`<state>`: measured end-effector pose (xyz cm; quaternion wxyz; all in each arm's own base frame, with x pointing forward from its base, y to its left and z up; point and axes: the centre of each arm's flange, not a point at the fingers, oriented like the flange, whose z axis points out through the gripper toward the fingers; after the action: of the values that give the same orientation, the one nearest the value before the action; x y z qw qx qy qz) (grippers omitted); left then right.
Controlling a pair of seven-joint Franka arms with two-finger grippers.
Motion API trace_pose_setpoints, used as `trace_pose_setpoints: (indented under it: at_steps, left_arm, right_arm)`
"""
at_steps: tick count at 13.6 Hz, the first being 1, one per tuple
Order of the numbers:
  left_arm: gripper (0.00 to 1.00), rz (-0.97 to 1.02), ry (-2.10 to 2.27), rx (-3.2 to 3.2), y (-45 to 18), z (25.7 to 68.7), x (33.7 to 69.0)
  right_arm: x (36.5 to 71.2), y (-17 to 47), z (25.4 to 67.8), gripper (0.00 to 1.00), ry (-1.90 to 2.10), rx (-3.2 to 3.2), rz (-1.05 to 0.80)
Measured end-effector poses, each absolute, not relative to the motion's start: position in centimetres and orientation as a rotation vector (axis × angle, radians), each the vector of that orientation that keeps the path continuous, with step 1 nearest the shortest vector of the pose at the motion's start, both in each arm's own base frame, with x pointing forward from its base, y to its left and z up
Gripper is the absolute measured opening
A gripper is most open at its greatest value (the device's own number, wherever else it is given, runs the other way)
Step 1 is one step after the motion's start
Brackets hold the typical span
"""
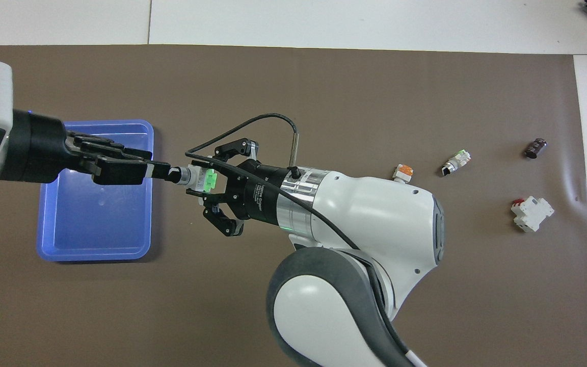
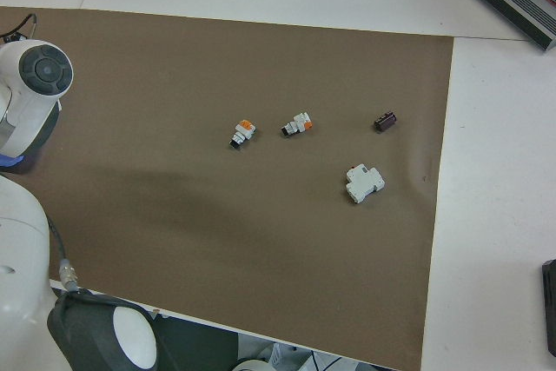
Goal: Turn and place switch with both arms
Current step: 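Extend the left gripper toward the switch held by the right gripper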
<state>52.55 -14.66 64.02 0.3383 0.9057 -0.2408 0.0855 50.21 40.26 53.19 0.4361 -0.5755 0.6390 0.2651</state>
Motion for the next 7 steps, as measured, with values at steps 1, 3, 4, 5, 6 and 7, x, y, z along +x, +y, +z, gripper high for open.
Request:
trace_pose_setpoints:
  at_steps: [1,3,4,5,6,7]
  left_arm:
    - [0.54,0.23,-0.646,2.355,-14.66,64.06,52.54]
    - [0.5,0.24,-0.668,2.35,-14.67,64.15,52.51]
    - [0.51,0.243,-0.674,2.349,-14.7,64.17,52.49]
    - [0.51,0.244,-0.68,2.347,-14.79,64.18,52.45]
    - [0.51,0.244,-0.687,2.346,-14.96,64.2,52.4]
    - [0.51,0.247,-0.701,2.342,-15.11,64.22,52.34]
  right_arm:
    - [50.21,40.27,53.19,0.41,1.59,-1.432,0.66]
    - [50.21,40.26,53.19,0.41,1.59,-1.432,0.66]
    - [50.21,40.26,53.19,0.41,1.59,-1.432,0.66]
    - [50.21,40.26,53.19,0.41,1.59,-1.432,0.66]
    - [50.21,40.26,53.19,0.41,1.59,-1.432,0.66]
    - [50.21,40.27,53.19,0.41,1.59,-1.432,0.659]
